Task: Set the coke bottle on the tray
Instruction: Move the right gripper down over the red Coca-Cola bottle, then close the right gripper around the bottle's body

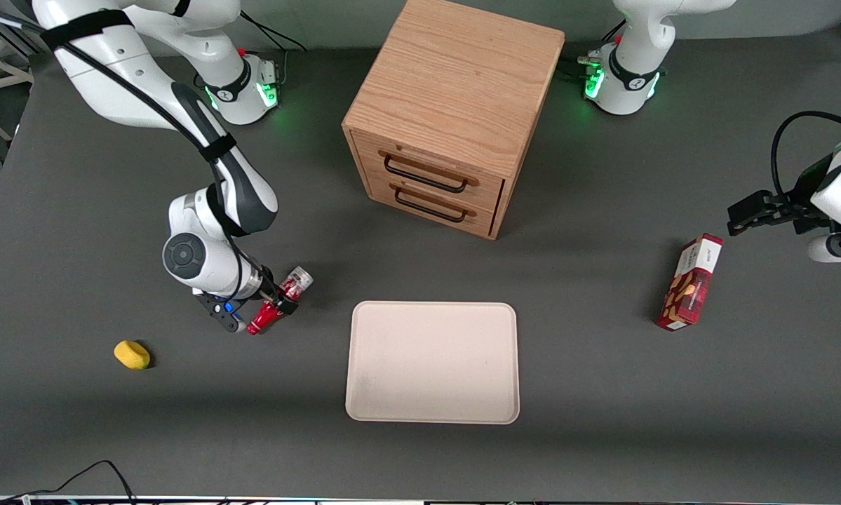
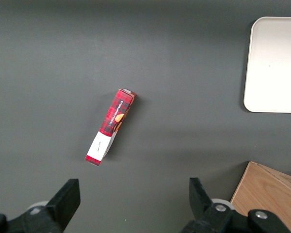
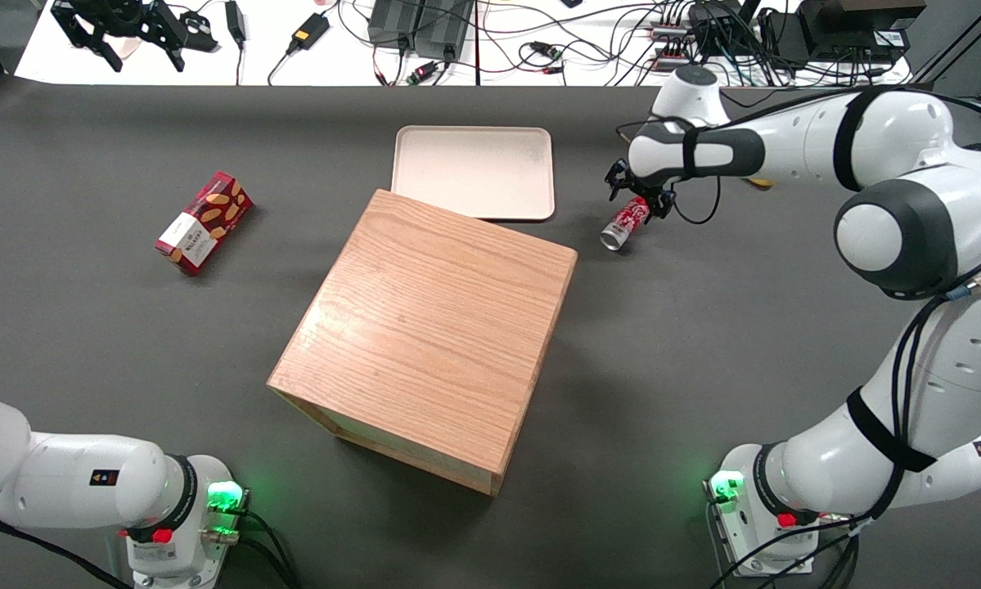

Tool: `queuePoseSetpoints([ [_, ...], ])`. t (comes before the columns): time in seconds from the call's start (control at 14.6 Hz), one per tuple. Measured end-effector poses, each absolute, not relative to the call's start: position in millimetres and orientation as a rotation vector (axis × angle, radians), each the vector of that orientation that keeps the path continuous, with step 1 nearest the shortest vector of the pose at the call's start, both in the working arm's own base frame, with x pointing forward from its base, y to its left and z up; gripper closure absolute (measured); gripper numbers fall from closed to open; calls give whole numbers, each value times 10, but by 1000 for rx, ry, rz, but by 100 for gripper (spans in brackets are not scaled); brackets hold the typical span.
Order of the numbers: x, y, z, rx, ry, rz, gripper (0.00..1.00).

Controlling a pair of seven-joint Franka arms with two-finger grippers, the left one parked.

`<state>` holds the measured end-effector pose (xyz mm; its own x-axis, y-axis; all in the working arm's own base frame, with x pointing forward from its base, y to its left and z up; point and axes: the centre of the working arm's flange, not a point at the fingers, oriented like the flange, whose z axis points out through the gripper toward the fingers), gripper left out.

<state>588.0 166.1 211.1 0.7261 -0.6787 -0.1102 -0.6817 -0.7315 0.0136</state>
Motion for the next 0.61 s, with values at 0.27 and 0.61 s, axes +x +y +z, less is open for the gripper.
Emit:
queuePoseSetpoints([
  [0.27, 5836, 1661, 1896, -2887, 1132, 147, 0],
  [0.61, 5817, 1660, 1760, -2926, 1093, 136, 23],
])
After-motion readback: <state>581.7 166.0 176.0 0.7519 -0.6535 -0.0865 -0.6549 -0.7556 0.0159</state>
